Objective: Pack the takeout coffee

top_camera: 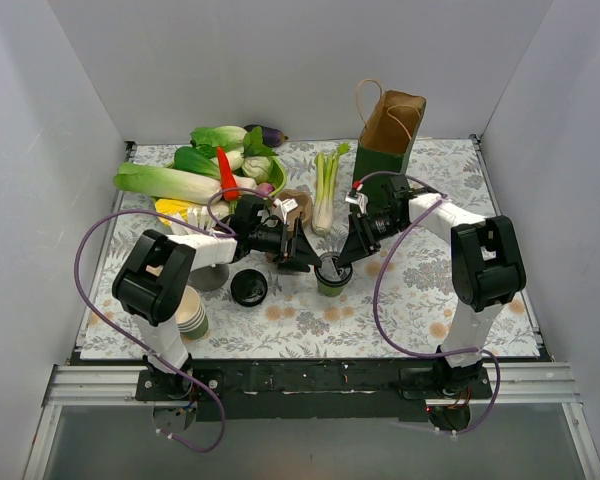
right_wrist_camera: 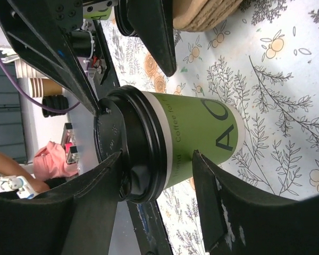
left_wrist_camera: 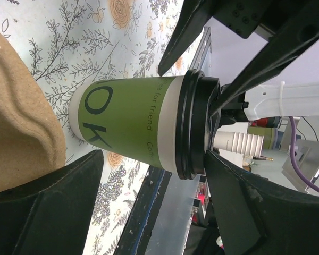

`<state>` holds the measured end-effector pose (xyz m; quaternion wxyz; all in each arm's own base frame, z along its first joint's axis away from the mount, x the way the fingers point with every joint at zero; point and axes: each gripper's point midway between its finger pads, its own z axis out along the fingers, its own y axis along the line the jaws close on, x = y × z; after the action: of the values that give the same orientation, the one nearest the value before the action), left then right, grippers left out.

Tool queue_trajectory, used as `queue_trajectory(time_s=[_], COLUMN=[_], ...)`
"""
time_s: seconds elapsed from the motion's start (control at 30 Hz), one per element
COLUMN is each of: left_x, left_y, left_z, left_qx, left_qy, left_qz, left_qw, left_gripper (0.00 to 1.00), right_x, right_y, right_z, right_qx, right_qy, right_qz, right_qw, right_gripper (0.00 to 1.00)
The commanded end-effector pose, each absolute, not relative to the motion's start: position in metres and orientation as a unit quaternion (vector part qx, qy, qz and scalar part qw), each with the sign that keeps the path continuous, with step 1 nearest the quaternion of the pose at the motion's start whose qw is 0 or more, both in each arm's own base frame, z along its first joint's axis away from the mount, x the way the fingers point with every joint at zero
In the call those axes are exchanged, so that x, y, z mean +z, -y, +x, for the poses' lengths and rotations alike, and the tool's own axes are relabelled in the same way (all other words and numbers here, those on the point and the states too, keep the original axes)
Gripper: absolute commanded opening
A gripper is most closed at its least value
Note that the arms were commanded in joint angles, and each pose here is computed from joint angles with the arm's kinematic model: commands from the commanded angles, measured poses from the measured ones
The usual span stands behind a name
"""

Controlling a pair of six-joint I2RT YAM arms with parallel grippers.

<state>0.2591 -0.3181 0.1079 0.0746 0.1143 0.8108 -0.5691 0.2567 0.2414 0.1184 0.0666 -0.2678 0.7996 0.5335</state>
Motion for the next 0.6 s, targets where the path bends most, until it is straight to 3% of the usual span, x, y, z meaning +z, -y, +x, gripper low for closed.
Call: queue_trajectory(time_s=[0.0,0.57], left_x=[0.094,0.067], left_y=[0.317,0.313], left_z=[0.264,0.271], left_qx=[-0.562,-0.531], left_qy=[-0.818,-0.837], left_qz=[0.103,0.096], left_qw=[0.070,0.086], left_gripper=[0.76,0.70], right_x=[0.110,0.095], right_y=[-0.240,-0.232], right_z=[0.254,0.249], right_qx=[0.552,0.545], right_qy=[-0.790,-0.808], right_qz=[-0.259,-0.222], right_qw=[0.060,0.040], right_gripper=[0.61,0.54])
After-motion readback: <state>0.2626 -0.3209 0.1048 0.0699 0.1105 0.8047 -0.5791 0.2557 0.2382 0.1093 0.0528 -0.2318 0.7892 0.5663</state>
